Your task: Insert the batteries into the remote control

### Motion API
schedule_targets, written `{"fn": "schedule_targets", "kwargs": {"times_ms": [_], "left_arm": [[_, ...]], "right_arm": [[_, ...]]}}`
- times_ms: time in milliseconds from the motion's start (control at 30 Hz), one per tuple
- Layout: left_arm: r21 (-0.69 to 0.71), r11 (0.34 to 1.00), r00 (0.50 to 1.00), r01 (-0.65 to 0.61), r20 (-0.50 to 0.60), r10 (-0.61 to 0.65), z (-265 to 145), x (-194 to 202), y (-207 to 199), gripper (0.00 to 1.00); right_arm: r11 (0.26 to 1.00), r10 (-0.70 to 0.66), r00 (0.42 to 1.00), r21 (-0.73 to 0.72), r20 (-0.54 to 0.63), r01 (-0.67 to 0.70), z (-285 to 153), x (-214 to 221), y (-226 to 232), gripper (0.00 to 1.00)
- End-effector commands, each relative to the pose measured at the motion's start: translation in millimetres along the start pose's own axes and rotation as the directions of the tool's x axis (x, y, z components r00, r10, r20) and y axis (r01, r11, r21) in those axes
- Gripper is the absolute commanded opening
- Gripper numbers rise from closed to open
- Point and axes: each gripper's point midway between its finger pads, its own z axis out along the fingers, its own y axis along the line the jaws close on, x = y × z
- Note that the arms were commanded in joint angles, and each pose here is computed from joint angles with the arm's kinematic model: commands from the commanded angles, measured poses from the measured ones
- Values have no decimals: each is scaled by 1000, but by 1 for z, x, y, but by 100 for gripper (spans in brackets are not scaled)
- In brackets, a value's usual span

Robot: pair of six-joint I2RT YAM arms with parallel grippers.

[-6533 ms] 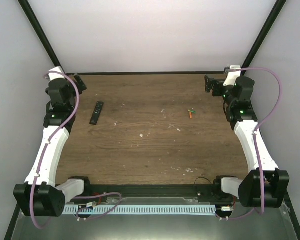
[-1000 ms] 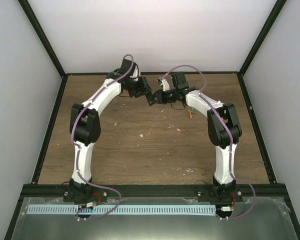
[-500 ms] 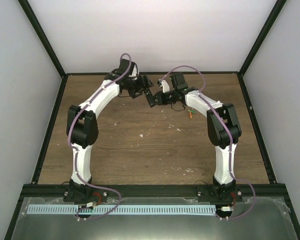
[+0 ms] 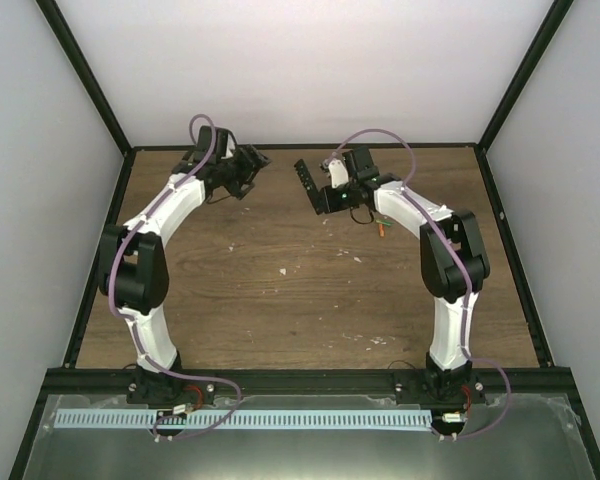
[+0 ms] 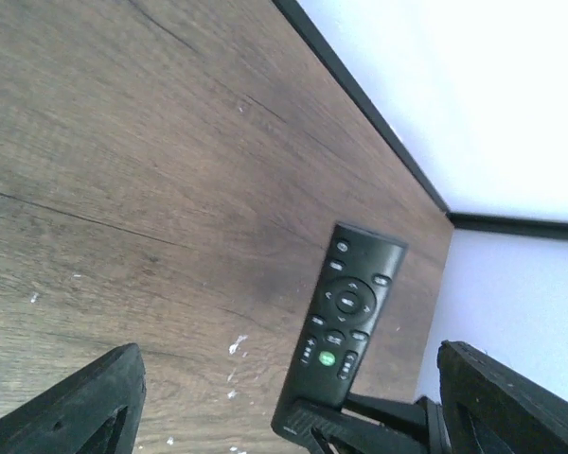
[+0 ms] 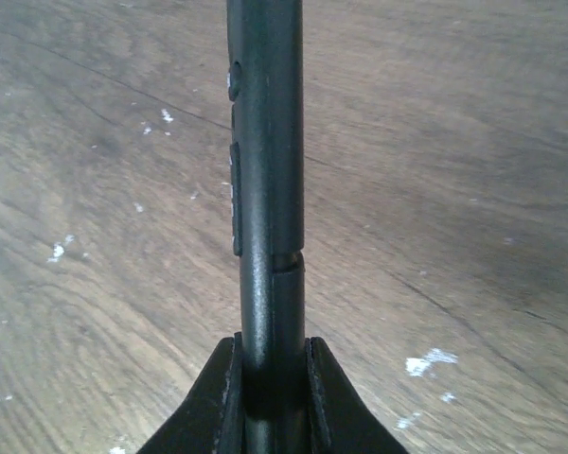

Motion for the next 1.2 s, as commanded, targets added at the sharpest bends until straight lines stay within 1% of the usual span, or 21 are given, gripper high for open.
{"fn": "schedule_targets", "kwargs": {"times_ms": [0,100,167,200,300,433,567,633,767,900,967,1167], "left_arm": [[106,989,994,102,20,-105,-5,3,-17,85],[155,977,989,143,8,-146,-6,1,-27,85],[179,970,986,164,-10,-165,-4,1,-34,85],[190,964,983,185,-23,-184,-3,1,-37,85],[232,949,977,213,-37,-210,-3,0,-45,84],[243,945,976,219,-63,-210,1,1,-50,84],[229,945,972,234,-95,-217,11,11,-43,84],[213,949,971,232,-106,-213,14,18,-39,84],[183,957,971,224,-127,-202,21,29,-32,84],[177,957,966,232,-156,-206,28,38,-29,84],[175,956,964,234,-167,-205,31,41,-30,84],[175,957,964,231,-177,-201,34,46,-29,84]], "right_arm": [[978,-128,992,171,23,122,-24,-12,-12,6],[921,-248,969,308,-4,237,-30,-14,-18,5],[847,-342,939,419,-43,328,-34,-14,-21,5],[800,-400,914,460,-68,385,-35,-14,-17,5],[685,-482,866,562,-129,465,-38,-13,-18,3],[566,-537,823,646,-182,512,-43,-14,-18,1],[445,-602,769,709,-215,547,-48,-19,-9,1],[394,-616,755,741,-226,543,-51,-23,-8,1],[342,-640,735,775,-222,532,-58,-29,-2,1],[280,-694,684,791,-224,543,-60,-31,12,1],[271,-712,667,790,-220,550,-58,-31,18,1],[266,-740,637,777,-214,570,-55,-27,30,1]]}}
